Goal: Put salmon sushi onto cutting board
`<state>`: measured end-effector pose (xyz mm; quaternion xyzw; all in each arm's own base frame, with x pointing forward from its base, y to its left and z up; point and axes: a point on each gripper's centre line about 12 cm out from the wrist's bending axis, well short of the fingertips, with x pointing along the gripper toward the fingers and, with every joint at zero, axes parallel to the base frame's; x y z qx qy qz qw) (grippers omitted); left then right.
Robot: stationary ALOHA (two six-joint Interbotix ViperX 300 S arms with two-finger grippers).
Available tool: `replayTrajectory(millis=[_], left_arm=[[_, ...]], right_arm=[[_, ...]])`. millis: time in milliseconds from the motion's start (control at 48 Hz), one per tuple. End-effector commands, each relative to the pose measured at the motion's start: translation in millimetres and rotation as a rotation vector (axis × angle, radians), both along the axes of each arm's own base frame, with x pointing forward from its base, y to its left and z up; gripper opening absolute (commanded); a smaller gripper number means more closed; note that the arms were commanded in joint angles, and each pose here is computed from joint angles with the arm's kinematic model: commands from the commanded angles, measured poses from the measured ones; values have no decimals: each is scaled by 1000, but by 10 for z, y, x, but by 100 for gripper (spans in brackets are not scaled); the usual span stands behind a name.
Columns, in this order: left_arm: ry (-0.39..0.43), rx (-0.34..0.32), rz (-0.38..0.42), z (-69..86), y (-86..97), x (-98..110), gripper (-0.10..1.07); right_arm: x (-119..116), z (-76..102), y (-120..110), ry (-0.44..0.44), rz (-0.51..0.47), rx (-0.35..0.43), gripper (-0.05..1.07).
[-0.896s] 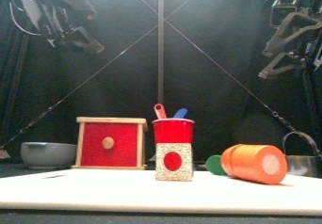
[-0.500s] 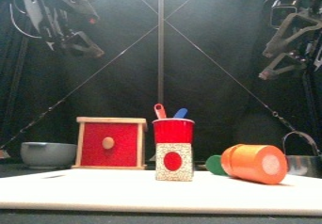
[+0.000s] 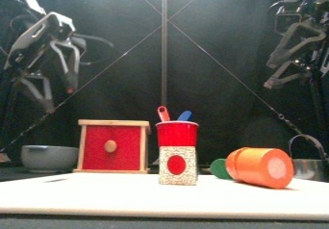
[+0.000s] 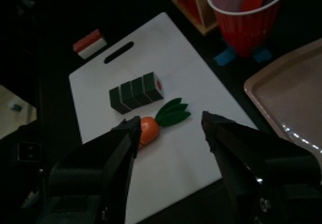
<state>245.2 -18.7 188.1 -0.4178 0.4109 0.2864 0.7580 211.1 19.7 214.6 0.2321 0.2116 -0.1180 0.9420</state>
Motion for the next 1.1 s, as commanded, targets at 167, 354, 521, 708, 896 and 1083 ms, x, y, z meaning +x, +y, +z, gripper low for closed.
replayTrajectory(millis=[167,354,521,708,896,1083], left_arm=[[131,-78,47,-252,-258,195,95],[253,-22,41,-400,-494,343,95],[408,38,101,-495,-629,268,95],[397,-21,154,-542,-863,233,95],[376,-76,181,-660,-1060,149,95],[360,-88,194,-850,-1102,125,95]], right_arm=[[5,-38,-7,15,-5,-4,88],[-8,-70,-9,27,-11,7,88],[-7,-90,-1,35,-11,10,88],[19,-97,7,44,-12,10,88],[47,-112,27,55,-7,11,88],[71,-114,35,61,-6,8,88]])
